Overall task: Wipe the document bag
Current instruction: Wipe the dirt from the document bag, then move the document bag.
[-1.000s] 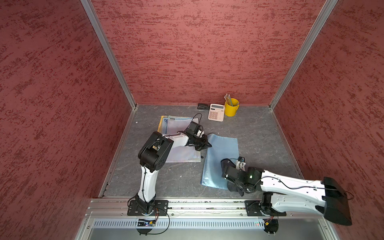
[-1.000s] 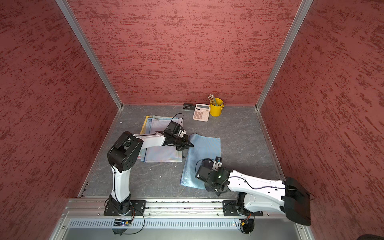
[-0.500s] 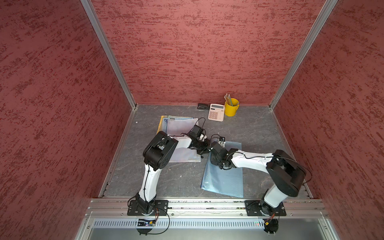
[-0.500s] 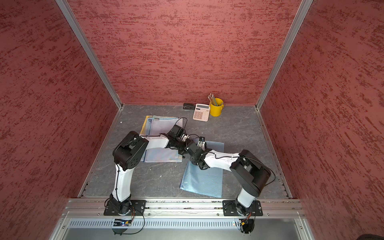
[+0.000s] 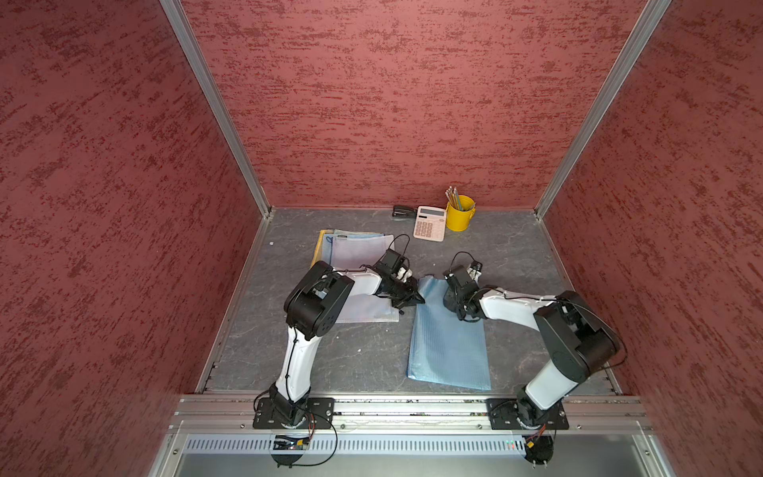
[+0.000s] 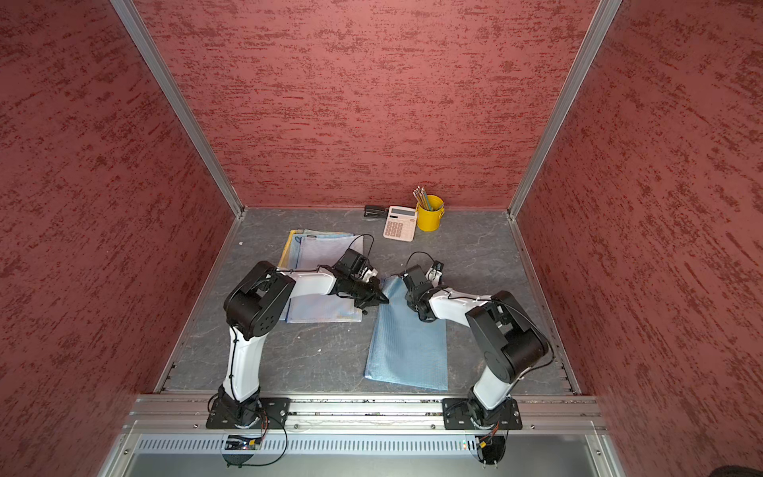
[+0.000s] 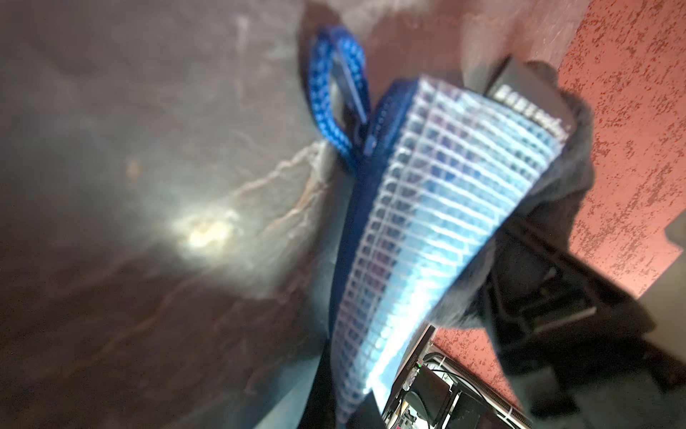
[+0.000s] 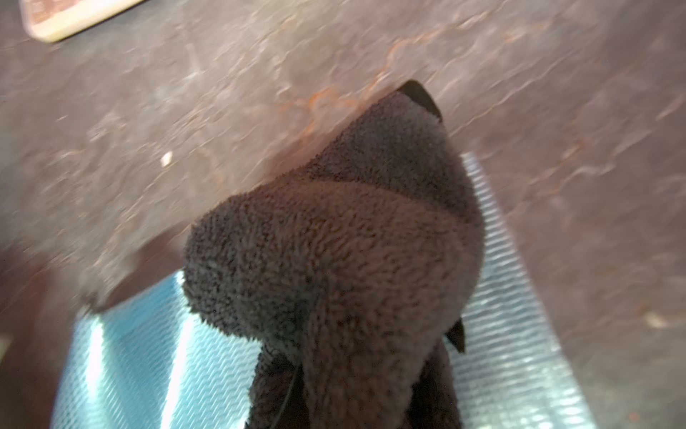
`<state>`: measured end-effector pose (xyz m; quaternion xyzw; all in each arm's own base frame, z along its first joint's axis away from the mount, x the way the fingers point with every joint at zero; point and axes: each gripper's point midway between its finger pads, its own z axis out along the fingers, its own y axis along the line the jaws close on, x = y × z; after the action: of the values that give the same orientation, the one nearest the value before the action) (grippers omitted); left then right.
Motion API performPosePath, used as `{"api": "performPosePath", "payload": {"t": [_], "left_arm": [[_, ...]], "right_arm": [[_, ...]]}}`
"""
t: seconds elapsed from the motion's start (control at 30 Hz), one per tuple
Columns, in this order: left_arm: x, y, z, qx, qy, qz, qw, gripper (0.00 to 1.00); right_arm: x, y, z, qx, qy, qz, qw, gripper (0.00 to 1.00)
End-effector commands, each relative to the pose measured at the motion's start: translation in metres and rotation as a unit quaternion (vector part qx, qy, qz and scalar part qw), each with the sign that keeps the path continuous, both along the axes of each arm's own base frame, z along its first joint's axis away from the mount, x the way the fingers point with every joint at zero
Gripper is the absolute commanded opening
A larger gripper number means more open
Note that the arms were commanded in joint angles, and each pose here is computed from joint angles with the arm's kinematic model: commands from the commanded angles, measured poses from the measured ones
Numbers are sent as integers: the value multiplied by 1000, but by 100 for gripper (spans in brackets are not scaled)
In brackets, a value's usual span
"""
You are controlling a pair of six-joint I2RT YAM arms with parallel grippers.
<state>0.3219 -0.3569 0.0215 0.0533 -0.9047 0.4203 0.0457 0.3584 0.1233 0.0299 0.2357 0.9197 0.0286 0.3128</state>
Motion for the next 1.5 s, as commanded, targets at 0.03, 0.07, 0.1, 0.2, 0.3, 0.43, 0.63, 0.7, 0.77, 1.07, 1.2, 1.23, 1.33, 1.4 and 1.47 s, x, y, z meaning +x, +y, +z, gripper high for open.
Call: {"api": "performPosePath", "payload": {"t": [0.03, 0.07, 0.1, 0.2, 0.3, 0.43, 0.63, 0.7, 0.77, 1.07, 1.2, 1.23, 1.33, 1.4, 1.47], "left_arm": [[-8, 3, 22, -5, 2, -10, 1000, 0], [-5, 2, 33, -9, -6, -9, 1000, 0], [-2, 0, 45, -15, -17, -9, 1000, 0], [17, 6, 89, -22, -60, 5, 998, 0], [44, 38, 115, -6, -86, 37, 996, 0], [81, 104, 121, 27, -98, 83, 991, 0], [121, 184, 109, 88, -110, 107, 984, 0], [130, 201, 98, 102, -103, 106, 984, 0], [135, 216, 83, 121, -95, 101, 983, 0], [146, 249, 41, 166, -55, 121, 977, 40], [150, 278, 61, 244, -104, 153, 952, 74], [151, 285, 71, 257, -117, 160, 946, 76], [153, 297, 102, 282, -157, 175, 930, 78], [148, 298, 121, 291, -184, 180, 921, 79], [141, 295, 136, 300, -220, 183, 910, 80]], "right_arm": [[5, -25, 32, -77, 12, 3, 997, 0], [13, -24, 59, -71, -17, 1, 997, 0], [18, -22, 84, -67, -46, 4, 997, 0], [28, -22, 154, -62, -116, 21, 991, 0], [35, -15, 175, -74, -118, 55, 989, 0], [41, -1, 160, -61, -102, 86, 989, 0], [37, 4, 151, -37, -102, 88, 990, 0], [36, 3, 149, -41, -98, 90, 990, 0], [34, 2, 147, -45, -96, 90, 990, 0], [26, 0, 127, -45, -73, 93, 992, 0], [23, -2, 114, -52, -56, 98, 992, 0], [23, -3, 111, -53, -53, 100, 992, 0], [28, -9, 100, -52, -44, 106, 992, 0], [35, -14, 88, -52, -31, 113, 992, 0], [44, -22, 74, -62, -23, 114, 991, 0]]}}
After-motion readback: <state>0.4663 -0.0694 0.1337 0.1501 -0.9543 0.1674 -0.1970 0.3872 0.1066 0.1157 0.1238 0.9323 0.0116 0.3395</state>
